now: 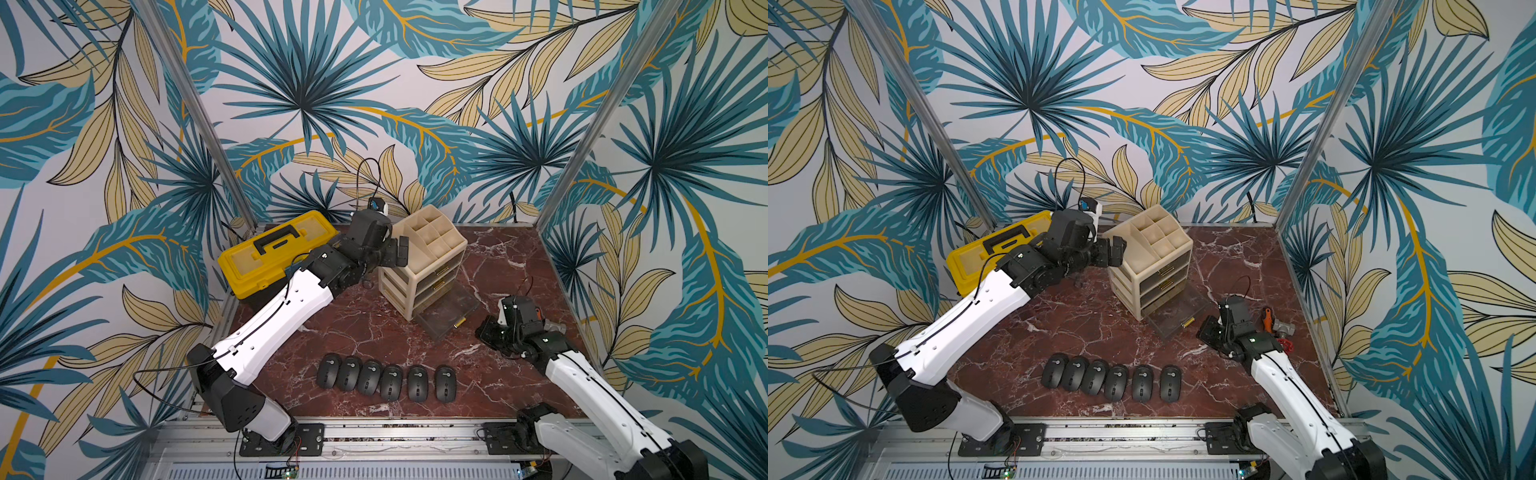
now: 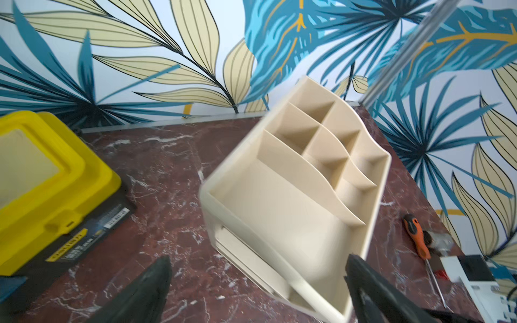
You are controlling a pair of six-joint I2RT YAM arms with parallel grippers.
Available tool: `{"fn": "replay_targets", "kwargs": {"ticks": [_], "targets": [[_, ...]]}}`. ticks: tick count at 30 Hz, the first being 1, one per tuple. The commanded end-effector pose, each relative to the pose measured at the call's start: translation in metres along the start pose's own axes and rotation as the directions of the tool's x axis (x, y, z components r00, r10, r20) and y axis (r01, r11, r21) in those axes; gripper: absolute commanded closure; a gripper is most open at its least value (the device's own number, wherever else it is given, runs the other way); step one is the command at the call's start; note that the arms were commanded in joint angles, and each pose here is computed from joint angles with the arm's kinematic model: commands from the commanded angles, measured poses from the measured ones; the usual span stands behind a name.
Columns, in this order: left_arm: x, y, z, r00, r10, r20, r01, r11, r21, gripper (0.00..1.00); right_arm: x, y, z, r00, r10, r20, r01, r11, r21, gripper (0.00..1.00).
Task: Take the mice out of the drawer
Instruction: Close the drawer in the storage box.
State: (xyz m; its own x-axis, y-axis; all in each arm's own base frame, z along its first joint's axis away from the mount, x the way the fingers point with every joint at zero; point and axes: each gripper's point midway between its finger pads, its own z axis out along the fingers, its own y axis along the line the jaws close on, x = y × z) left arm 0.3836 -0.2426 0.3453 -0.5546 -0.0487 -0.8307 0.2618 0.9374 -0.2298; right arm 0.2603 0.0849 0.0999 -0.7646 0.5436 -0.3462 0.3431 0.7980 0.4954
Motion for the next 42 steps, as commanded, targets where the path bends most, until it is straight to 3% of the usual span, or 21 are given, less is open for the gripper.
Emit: {"fn": "replay_targets", "kwargs": {"ticks": [1,5,9,13,19,25,42], "targets": [[-0.029,0.003,0.004,0.998,0.009,0.067,-0.014,0.996,0.084,0.0,-0.005,0.004,0.016,1.0,0.009,0.013,-0.008,1.0,-0.025,1.0],[-0.034,0.007,0.023,0.998,0.002,0.069,-0.016,0.978,0.209,0.0,-0.004,0.001,0.031,1.0,0.019,-0.004,-0.019,1.0,-0.01,1.0],[-0.03,0.001,0.045,0.999,-0.021,0.036,0.006,0.929,0.371,0.0,-0.004,-0.001,0.046,0.999,0.028,-0.02,-0.028,1.0,0.001,1.0],[-0.026,-0.007,0.064,1.0,-0.017,0.022,0.005,0.897,0.442,0.0,-0.01,0.004,0.058,0.999,0.042,-0.007,-0.042,0.999,-0.021,1.0],[-0.028,-0.014,0.079,0.999,-0.023,0.039,0.002,0.877,0.481,0.0,-0.021,0.02,0.072,0.997,0.072,0.013,-0.07,0.994,-0.086,1.0],[-0.017,-0.018,0.097,0.999,-0.029,-0.012,0.031,0.859,0.511,0.0,-0.034,0.034,0.088,0.993,0.116,0.021,-0.112,0.985,-0.134,1.0],[-0.003,-0.021,0.12,0.998,-0.033,-0.057,0.058,0.849,0.525,0.0,-0.055,0.088,0.124,0.977,0.212,-0.03,-0.211,0.932,-0.296,1.0]]}}
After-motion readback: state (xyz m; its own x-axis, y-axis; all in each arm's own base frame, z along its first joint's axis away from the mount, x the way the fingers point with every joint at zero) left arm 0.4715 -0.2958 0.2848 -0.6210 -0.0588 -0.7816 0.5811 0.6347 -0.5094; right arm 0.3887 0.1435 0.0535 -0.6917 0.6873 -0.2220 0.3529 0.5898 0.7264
